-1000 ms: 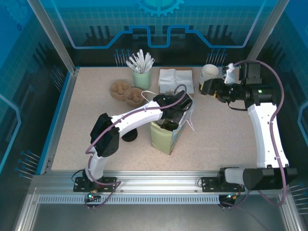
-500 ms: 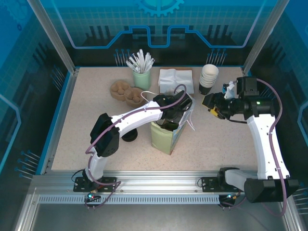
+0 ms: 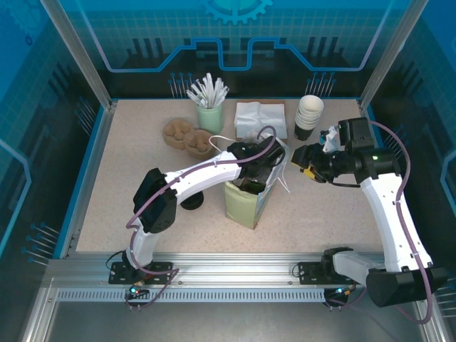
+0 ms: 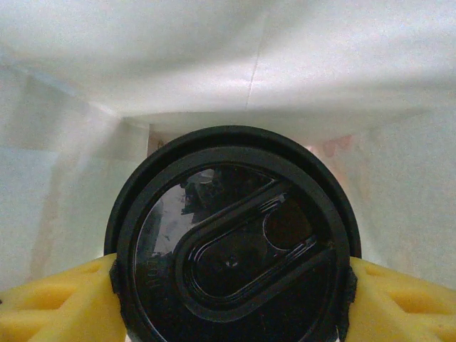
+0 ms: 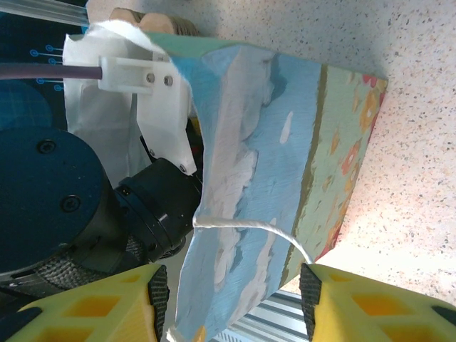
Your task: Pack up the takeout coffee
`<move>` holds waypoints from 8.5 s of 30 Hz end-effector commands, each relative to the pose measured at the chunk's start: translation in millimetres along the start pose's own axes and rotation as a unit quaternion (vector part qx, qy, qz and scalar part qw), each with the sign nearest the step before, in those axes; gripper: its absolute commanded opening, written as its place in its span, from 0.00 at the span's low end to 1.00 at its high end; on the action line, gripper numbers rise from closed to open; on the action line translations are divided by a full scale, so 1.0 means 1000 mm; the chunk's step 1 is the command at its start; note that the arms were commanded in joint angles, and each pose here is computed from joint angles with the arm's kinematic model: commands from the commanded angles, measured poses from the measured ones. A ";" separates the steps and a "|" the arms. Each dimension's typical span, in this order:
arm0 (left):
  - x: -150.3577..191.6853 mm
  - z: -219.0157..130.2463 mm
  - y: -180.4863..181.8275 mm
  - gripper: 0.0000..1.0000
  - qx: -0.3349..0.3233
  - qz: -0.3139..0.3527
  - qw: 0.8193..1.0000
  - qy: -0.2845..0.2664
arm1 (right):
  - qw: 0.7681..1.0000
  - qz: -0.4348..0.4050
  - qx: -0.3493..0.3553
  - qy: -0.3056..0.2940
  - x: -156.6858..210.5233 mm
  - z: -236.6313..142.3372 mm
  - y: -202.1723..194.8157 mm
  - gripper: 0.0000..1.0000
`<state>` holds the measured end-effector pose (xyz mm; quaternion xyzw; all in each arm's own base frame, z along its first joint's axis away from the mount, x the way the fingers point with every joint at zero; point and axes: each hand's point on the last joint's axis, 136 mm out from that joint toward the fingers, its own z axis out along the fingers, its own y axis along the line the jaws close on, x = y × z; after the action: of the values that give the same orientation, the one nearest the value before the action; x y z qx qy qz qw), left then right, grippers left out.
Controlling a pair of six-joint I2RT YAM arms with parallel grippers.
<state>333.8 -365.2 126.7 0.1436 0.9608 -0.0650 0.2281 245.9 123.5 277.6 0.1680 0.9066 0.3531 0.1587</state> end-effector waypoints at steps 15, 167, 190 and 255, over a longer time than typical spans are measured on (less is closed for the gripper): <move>0.045 0.022 0.000 0.77 -0.012 -0.011 0.996 0.087 | 1.000 -0.016 0.024 0.006 0.002 0.017 0.011 0.54; -0.123 -0.161 0.293 0.95 -0.039 -0.280 0.895 -0.344 | 0.934 -0.328 -0.036 -0.135 -0.061 0.009 0.053 0.58; -0.217 -0.095 0.322 0.64 0.006 -0.289 0.896 -0.338 | 0.905 -0.378 -0.044 -0.190 -0.066 0.000 0.051 0.46; -0.294 -0.064 0.267 0.16 0.059 -0.014 0.929 -0.364 | 0.905 -0.396 -0.067 -0.142 -0.070 0.031 0.055 0.32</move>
<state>653.2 -162.7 241.9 0.0888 0.8382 -0.1622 0.5130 337.5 149.6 289.9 -0.1514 0.8536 0.2913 0.4045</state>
